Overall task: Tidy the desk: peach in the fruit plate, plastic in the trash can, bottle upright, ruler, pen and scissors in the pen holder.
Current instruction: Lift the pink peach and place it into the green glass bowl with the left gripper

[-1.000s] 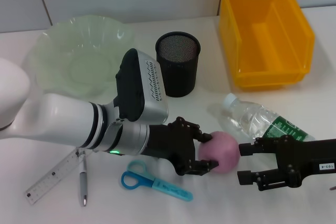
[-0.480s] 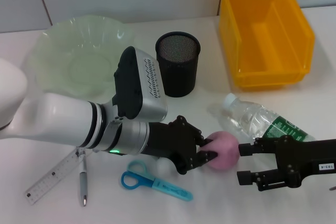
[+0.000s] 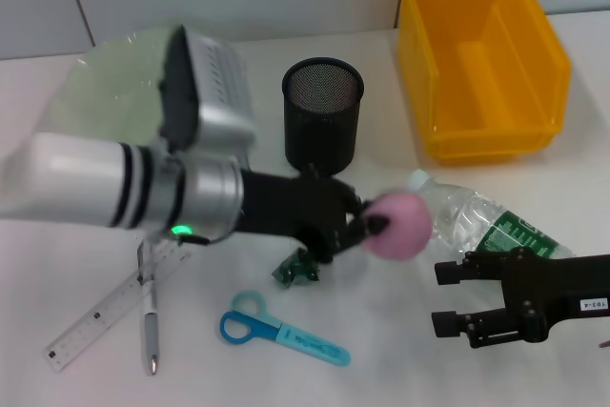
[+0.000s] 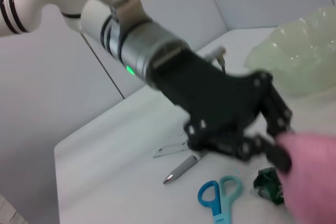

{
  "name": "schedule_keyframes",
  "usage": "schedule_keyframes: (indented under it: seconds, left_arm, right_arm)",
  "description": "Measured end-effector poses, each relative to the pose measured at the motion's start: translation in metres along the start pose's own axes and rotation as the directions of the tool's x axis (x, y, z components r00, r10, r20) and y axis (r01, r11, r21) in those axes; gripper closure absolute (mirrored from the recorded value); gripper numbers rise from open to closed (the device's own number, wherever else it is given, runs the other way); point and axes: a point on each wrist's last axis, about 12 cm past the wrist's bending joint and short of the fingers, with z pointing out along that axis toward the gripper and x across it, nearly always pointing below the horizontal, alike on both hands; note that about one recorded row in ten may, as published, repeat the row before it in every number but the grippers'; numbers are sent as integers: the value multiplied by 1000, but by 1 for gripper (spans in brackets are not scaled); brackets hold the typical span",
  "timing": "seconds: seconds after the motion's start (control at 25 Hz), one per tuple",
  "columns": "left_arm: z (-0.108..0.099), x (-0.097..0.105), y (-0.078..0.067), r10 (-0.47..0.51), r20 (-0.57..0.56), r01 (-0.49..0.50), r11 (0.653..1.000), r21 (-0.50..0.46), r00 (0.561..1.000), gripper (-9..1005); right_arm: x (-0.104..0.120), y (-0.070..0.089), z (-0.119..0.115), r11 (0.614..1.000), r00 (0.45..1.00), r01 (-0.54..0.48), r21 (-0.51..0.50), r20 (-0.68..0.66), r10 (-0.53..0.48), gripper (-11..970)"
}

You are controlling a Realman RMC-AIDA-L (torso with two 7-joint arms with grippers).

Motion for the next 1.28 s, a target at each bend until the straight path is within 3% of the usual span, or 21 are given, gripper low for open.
schedule_keyframes:
  seconds: [0.4,0.44,0.48,0.52,0.6,0.64,0.68,0.84,0.88,1.08,1.12,1.28]
  left_arm:
    - [-22,-5,13,-35,71,37,999,-33,997,908]
    - [-41,-7,22,-48,119,57,995,-81,992,923]
    - [-41,-7,22,-48,119,57,995,-81,992,926]
    - [-57,-8,29,-56,161,75,990,-116,985,928]
    - [-57,-8,29,-56,161,75,990,-116,985,933]
    - [-73,-8,34,-65,202,95,985,-144,977,936]
    - [-103,-4,43,-80,275,138,970,-201,958,936]
    - [-120,2,49,-85,314,174,948,-267,945,935]
    - [-131,10,53,-83,337,202,921,-334,938,935]
    - [-138,20,58,-82,349,234,877,-420,933,935]
    - [-143,31,63,-82,337,253,827,-503,938,935]
    - [-145,45,69,-100,267,244,772,-587,959,934]
  right_arm:
    - [1,0,0,1000,1000,-3,8,-1,3,183]
    - [1,0,0,1000,1000,-3,8,-1,3,183]
    - [1,0,0,1000,1000,-3,8,0,3,184]
    - [1,0,0,1000,1000,-3,8,0,3,184]
    - [1,0,0,1000,1000,-3,8,0,3,185]
    - [1,0,0,1000,1000,-3,9,1,3,185]
    - [2,0,0,1000,1000,-4,9,2,4,185]
    - [2,0,0,1000,1000,-5,12,6,5,187]
    - [2,0,0,1000,1000,-6,11,6,5,187]
    - [1,0,0,1000,1000,-5,12,11,5,189]
    - [1,0,0,1000,1000,-4,12,12,4,189]
    - [0,-1,0,1000,1000,-2,12,14,2,190]
